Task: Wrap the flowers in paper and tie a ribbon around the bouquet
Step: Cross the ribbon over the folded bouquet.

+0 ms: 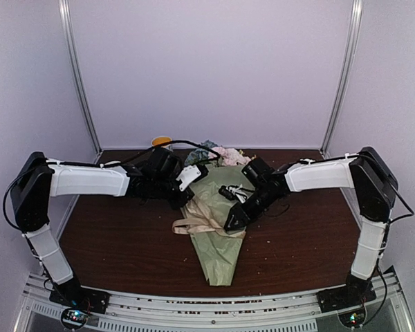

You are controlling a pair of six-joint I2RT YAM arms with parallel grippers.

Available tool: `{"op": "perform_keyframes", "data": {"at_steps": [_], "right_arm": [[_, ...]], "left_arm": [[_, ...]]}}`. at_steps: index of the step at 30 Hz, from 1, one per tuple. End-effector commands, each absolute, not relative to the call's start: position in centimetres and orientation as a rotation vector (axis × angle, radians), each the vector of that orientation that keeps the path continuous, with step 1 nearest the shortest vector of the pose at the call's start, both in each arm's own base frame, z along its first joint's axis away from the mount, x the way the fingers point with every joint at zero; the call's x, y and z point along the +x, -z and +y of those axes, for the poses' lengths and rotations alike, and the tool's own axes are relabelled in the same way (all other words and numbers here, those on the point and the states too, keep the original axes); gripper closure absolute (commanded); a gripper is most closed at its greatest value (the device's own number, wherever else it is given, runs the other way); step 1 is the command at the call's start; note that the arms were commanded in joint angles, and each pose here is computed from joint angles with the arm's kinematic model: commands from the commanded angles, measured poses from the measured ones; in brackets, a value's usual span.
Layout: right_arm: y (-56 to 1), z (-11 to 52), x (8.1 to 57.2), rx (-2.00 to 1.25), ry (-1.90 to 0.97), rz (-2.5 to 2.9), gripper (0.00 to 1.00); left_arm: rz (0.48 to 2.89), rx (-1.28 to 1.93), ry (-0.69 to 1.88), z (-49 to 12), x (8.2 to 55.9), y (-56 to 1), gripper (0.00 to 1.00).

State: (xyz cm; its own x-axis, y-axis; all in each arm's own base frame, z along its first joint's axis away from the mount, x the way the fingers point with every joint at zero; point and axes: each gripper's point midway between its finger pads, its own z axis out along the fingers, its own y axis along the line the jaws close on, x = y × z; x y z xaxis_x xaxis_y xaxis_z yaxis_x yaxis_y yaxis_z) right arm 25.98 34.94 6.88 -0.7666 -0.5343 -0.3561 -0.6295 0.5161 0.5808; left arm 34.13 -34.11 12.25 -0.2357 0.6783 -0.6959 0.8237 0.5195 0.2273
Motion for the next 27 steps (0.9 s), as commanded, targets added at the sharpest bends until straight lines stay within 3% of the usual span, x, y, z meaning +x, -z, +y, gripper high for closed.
{"op": "perform_keyframes", "data": {"at_steps": [1, 17, 27], "right_arm": [[-8.1, 33.7, 30.4, -0.805, -0.936, 2.609, 0.62], [-10.5, 34.3, 29.0, -0.804, -1.030, 2.511, 0.63], [-10.7, 35.2, 27.6, -0.887, -0.786, 2.435, 0.54]], "left_arm": [[1.953, 1.150, 0.279, -35.1, 36.2, -13.4, 1.00], [1.997, 1.139, 0.300, -35.1, 37.1, -11.4, 1.00], [2.010, 1.130, 0.312, -34.9, 37.1, -11.0, 1.00]]}}
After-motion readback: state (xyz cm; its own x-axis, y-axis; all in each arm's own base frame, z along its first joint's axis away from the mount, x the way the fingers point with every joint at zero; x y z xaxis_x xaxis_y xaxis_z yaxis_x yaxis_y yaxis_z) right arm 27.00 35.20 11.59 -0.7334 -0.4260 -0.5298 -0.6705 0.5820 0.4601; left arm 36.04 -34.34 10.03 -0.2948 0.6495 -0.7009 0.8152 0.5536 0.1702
